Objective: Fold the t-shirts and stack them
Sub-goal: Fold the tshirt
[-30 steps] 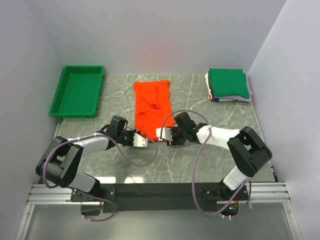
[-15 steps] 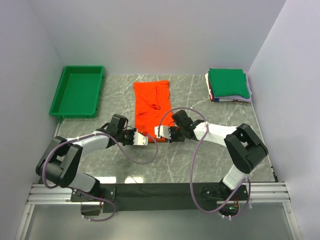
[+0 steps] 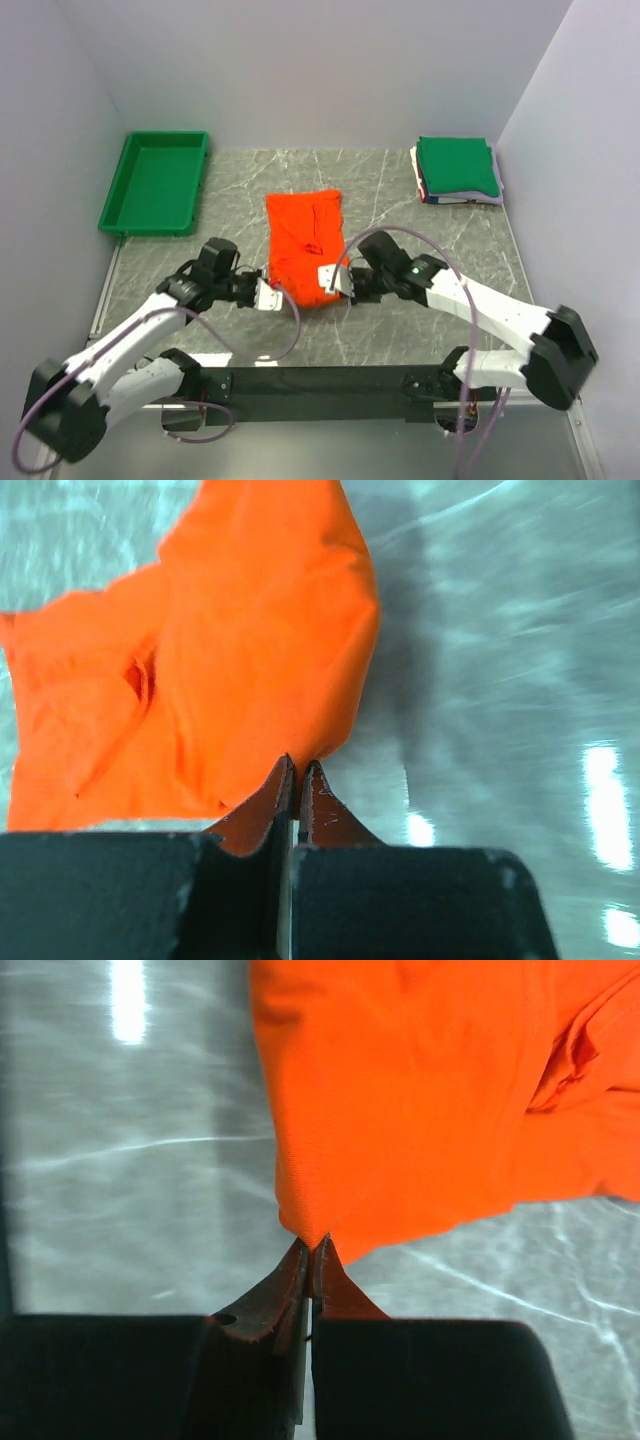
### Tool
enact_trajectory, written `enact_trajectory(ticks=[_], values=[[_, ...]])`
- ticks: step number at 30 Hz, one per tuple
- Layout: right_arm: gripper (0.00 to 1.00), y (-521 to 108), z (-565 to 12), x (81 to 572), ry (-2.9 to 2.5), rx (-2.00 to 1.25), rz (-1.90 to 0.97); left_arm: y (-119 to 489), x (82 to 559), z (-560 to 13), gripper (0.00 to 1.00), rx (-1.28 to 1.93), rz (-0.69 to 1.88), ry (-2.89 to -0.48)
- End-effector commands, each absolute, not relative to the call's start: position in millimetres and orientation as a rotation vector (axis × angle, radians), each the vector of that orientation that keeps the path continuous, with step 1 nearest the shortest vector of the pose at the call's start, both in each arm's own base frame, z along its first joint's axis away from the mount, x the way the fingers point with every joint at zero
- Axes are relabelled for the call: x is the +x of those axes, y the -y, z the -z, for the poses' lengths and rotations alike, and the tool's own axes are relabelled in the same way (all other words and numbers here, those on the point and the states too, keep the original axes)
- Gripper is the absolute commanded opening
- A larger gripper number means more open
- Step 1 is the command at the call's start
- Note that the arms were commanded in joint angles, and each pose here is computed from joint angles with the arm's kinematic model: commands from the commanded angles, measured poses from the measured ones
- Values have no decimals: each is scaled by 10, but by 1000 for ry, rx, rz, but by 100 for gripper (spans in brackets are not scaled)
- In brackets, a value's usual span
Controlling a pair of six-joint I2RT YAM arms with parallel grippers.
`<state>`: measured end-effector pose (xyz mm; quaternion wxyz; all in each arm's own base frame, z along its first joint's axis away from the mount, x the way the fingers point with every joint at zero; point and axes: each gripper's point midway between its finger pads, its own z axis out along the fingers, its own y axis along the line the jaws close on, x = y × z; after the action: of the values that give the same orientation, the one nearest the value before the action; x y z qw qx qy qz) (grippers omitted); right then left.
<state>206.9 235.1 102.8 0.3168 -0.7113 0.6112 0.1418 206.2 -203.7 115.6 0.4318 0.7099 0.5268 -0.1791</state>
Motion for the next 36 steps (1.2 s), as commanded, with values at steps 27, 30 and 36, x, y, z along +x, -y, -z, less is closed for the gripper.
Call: enact_trajectory(ticks=[27,30,36], values=[[0,-2523,-1497,3405,-1684,-1820,-498,1868,3468,-1795,2,1360,637,-1654],[0,-2588,-1247,3794,-1780,-1805,-502,1862,3747,-1377,7,1308,702,-1824],[0,-2617,-774,4164,-1947,-1785,-537,1797,4230,-892,10,1243,686,-2034]])
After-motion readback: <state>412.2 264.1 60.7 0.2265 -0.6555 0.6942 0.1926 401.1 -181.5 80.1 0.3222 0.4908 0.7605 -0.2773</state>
